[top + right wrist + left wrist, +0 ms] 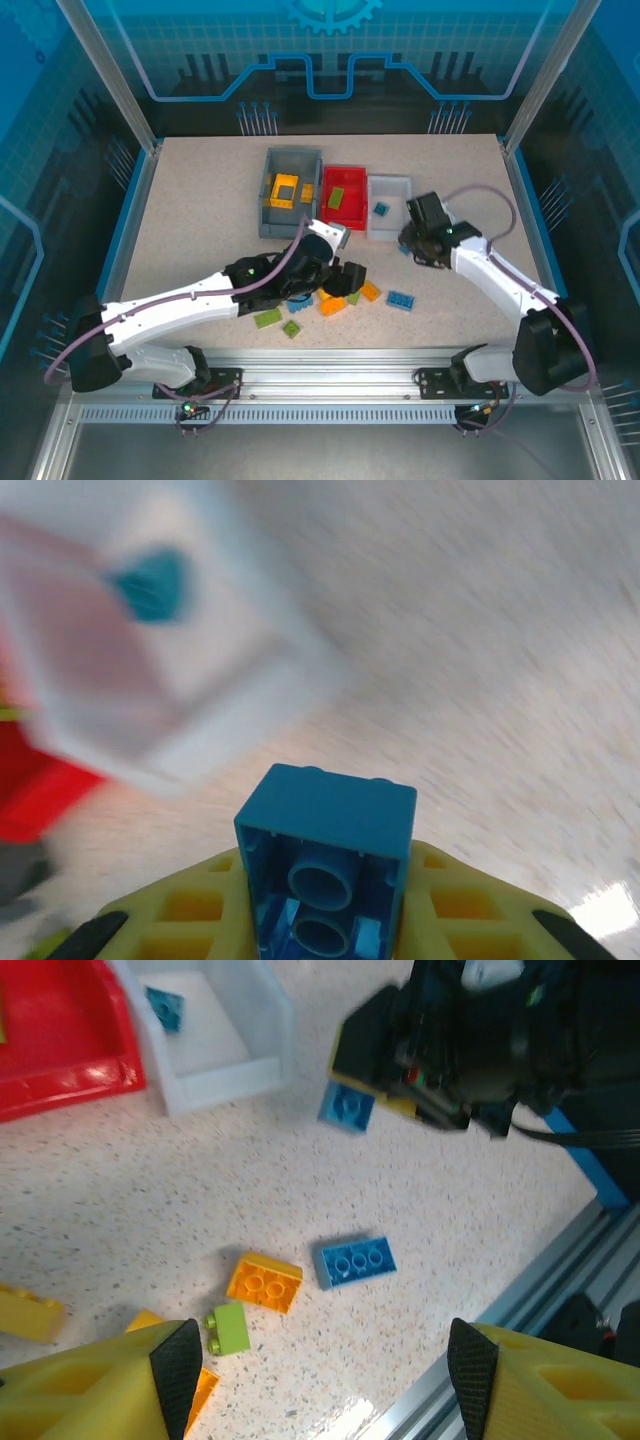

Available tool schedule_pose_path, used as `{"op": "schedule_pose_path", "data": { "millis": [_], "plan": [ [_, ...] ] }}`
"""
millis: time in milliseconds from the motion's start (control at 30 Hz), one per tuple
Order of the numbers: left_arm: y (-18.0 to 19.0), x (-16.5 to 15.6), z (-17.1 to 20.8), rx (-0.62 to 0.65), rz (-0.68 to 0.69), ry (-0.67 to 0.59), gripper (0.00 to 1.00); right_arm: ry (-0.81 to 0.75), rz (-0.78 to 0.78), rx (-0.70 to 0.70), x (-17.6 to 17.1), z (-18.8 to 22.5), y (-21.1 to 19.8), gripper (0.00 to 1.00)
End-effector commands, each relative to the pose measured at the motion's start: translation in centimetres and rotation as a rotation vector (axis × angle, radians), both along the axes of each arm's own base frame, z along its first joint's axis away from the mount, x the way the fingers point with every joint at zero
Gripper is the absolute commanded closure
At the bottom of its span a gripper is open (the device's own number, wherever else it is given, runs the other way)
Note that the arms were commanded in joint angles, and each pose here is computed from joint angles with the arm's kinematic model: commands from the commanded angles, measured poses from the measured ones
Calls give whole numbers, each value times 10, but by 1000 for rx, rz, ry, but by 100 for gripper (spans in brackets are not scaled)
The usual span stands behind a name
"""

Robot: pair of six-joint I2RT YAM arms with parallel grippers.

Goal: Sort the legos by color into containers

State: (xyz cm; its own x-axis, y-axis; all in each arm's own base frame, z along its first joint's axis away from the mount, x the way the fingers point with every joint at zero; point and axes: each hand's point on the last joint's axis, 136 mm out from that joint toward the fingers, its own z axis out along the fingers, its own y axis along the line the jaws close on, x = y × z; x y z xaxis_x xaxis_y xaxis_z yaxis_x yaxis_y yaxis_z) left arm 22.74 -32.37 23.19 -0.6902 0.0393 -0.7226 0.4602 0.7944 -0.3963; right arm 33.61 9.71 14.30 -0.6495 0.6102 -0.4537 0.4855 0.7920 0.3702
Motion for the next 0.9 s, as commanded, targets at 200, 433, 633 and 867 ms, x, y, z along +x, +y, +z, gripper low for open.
{"op": "schedule_pose_path", "data": {
  "millis": [200, 433, 633, 867],
  "plan": [
    [12, 34, 55, -145, 98, -35, 29, 94, 196, -397, 93, 8, -6, 73],
    [8, 59, 69, -146, 125, -45, 29, 234, 218, -479, 138, -32, -2, 72],
    [14, 59, 50, -117, 144, -4, 29, 303, 205, -488, 149, -61, -2, 69],
    [40, 51, 18, -26, 207, 43, 29, 229, 245, -466, 155, -38, 16, 45]
  ]
}}
